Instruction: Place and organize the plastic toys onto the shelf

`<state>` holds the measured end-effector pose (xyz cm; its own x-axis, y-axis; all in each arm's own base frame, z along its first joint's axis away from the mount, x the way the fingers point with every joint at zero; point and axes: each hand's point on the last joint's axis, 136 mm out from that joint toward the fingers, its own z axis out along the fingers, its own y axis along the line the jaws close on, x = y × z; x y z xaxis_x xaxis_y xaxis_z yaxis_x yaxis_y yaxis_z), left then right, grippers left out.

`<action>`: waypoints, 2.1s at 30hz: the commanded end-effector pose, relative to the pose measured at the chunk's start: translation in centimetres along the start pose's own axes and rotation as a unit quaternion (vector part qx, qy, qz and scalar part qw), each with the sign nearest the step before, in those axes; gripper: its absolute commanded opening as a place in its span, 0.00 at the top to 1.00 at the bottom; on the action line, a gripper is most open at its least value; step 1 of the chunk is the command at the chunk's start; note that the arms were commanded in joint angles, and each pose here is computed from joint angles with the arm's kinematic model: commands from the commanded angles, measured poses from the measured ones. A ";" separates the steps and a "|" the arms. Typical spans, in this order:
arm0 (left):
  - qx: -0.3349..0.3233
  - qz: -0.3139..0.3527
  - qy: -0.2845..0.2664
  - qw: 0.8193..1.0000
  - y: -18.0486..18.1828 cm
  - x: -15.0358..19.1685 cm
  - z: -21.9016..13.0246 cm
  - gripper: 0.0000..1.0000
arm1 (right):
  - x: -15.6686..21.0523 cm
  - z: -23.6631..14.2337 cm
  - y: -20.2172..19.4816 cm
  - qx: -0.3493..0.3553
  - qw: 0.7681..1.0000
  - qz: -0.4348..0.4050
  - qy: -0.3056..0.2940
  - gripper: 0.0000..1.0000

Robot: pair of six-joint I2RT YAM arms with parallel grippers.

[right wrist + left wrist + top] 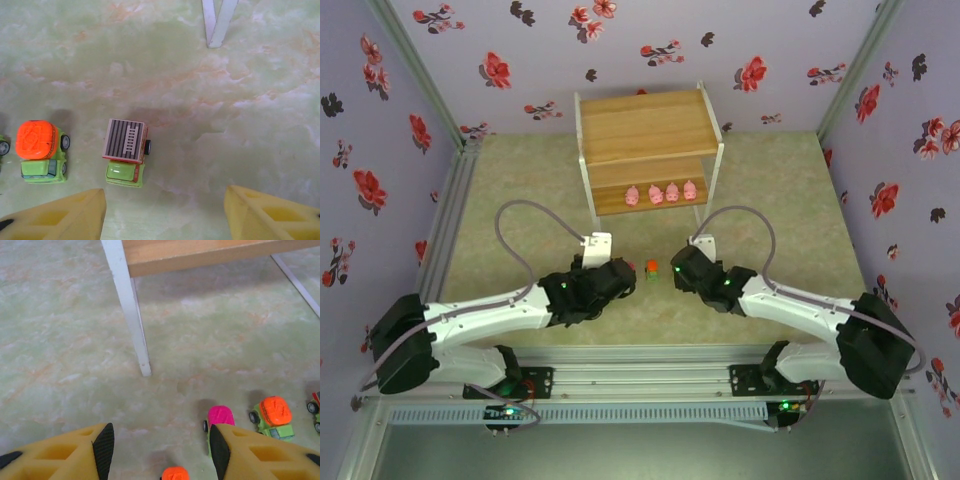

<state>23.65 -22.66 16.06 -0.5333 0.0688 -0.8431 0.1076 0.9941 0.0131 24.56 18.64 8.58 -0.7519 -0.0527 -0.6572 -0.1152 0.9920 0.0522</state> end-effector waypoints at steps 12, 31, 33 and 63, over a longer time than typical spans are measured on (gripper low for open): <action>0.014 -0.007 0.022 1.000 0.5 3.5 -0.5 0.43 | -1.3 1.7 1.9 0.017 1.000 0.004 0.000 0.38; 0.015 -0.015 0.039 0.999 0.3 6.1 -0.6 0.43 | -1.0 4.0 3.1 0.038 0.999 -0.004 0.030 0.44; 0.014 -0.017 0.039 0.999 0.3 6.2 -0.6 0.43 | -0.9 4.1 3.2 0.039 0.999 -0.004 0.032 0.46; 0.009 -0.028 0.042 0.999 0.9 7.0 -0.4 0.43 | -0.2 5.9 3.8 0.048 0.998 -0.002 0.044 0.63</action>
<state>19.81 -21.72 10.62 -0.6138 0.0335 -0.7888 0.1103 0.9929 -0.0436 27.51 22.56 4.12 -0.8166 -0.0862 -0.5707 -0.0802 0.9961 -0.0358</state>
